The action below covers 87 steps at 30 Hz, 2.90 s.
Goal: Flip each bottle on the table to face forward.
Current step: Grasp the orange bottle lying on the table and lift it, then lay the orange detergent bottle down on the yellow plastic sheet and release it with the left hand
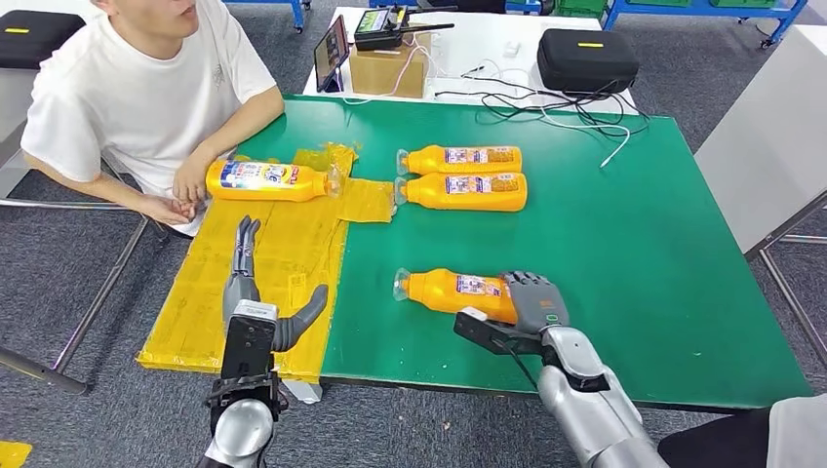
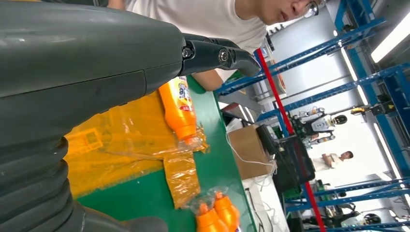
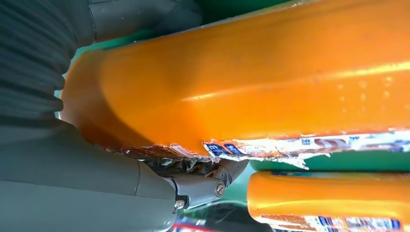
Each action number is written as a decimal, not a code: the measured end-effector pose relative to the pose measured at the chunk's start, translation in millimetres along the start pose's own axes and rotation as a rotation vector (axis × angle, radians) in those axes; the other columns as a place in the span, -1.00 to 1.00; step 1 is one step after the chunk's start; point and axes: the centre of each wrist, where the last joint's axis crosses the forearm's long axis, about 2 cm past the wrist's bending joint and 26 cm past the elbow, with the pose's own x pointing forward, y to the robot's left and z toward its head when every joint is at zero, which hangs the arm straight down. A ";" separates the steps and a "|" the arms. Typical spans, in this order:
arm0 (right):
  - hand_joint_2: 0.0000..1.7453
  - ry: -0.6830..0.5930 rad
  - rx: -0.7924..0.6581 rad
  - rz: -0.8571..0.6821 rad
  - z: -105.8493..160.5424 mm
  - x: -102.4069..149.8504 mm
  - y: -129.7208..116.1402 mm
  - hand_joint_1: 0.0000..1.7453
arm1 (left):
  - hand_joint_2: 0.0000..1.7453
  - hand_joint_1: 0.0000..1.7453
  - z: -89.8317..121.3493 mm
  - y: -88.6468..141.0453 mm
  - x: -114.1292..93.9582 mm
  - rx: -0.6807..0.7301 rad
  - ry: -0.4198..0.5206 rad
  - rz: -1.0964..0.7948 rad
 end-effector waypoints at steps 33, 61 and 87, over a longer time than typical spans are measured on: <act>1.00 -0.454 -0.786 -0.700 50.0 88.9 -18.1 1.00 | 1.00 -1.00 66.9 -59.6 -2.2 -0.352 0.272 0.638; -0.50 -0.758 -0.265 -0.826 69.8 192.7 50.7 -1.00 | 1.00 1.00 54.0 -51.3 33.2 -0.262 0.143 0.833; -1.00 -0.787 -0.156 -0.738 67.1 186.6 69.8 -1.00 | 1.00 0.83 28.3 -20.2 24.9 -0.138 -0.045 0.731</act>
